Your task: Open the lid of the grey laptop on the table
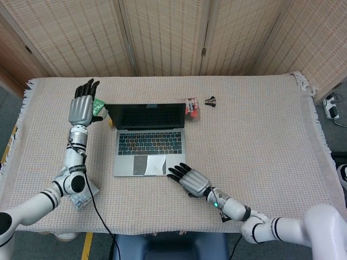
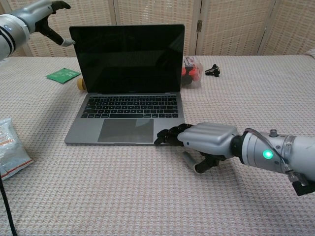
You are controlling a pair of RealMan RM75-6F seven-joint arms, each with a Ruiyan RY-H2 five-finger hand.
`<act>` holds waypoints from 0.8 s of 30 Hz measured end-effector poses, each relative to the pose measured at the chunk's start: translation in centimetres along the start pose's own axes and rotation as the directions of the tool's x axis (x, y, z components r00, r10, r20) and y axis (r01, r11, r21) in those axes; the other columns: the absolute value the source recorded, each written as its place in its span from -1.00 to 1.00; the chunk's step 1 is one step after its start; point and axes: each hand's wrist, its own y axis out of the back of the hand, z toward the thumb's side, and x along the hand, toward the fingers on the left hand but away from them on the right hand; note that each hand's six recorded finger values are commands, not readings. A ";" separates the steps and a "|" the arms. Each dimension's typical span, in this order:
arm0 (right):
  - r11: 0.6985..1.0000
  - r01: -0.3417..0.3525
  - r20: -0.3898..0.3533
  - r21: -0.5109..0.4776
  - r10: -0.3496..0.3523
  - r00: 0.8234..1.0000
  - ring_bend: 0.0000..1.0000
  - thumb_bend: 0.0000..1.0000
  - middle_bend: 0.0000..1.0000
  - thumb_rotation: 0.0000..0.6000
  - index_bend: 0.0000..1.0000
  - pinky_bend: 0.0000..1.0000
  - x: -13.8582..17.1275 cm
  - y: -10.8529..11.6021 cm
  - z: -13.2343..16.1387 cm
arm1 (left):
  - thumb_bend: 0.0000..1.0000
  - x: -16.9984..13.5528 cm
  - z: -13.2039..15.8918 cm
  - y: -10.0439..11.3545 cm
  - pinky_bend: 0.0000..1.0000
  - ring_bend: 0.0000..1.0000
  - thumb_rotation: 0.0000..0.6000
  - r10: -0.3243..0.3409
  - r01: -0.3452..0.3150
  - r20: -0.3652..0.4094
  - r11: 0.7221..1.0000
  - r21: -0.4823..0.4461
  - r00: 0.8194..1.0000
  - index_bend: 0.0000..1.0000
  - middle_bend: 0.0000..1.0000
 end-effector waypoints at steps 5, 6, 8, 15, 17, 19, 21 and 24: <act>0.999 0.048 0.000 -0.010 -0.048 0.999 -0.86 0.75 -1.00 1.00 -1.00 -1.00 0.9 1.0 -0.1 | -0.29 -1.4 -0.9 0.2 -1.00 -1.00 1.00 -0.030 0.023 0.071 0.995 0.096 0.997 -1.00 -1.00; 0.998 0.059 0.001 -0.014 -0.059 0.998 -0.86 0.75 -1.00 1.00 -1.00 -1.00 1.1 1.2 -0.1 | -0.29 -1.7 -1.2 0.2 -1.00 -1.00 1.00 -0.037 0.029 0.076 0.994 0.103 0.996 -1.00 -1.00; 0.996 0.091 0.003 -0.021 -0.091 0.996 -0.86 0.75 -1.00 1.00 -1.00 -1.00 1.8 1.9 -0.3 | -0.29 -2.6 -1.8 0.2 -1.00 -1.00 1.00 -0.049 0.042 0.080 0.994 0.096 0.996 -1.00 -1.00; 0.975 0.223 0.070 -0.020 -0.221 0.973 -0.79 0.75 -1.00 1.00 -1.00 -1.00 6.4 5.3 -3.0 | -0.29 -6.7 -4.3 0.3 -1.00 -1.00 1.00 -0.092 0.085 0.072 0.992 0.091 0.993 -1.00 -1.00; 0.965 0.262 0.110 -0.008 -0.260 0.959 -0.77 0.75 -1.00 1.00 -1.00 -1.00 8.5 6.2 -4.3 | -0.29 -8.2 -5.4 0.5 -1.00 -1.00 1.00 -0.102 0.096 0.058 0.991 0.093 0.993 -1.00 -1.00; 0.955 0.297 0.160 0.008 -0.295 0.942 -0.76 0.71 -1.00 1.00 -1.00 -1.00 11.1 6.9 -5.7 | -0.29 -10.0 -6.8 0.8 -1.00 -1.00 1.00 -0.102 0.098 0.036 0.991 0.096 0.994 -1.00 -1.00; 0.945 0.326 0.211 0.025 -0.323 0.922 -0.77 0.62 -1.00 1.00 -1.00 -1.00 13.5 7.4 -7.0 | -0.29 -11.4 -8.0 1.1 -1.00 -1.00 1.00 -0.095 0.093 0.017 0.991 0.097 0.995 -0.99 -1.00; 0.931 0.363 0.305 0.050 -0.360 0.881 -0.77 0.48 -1.00 1.00 -1.00 -1.00 17.9 7.7 -9.0 | -0.29 -14.1 -9.9 1.6 -1.00 -1.00 1.00 -0.082 0.083 -0.013 0.991 0.102 0.997 -0.97 -1.00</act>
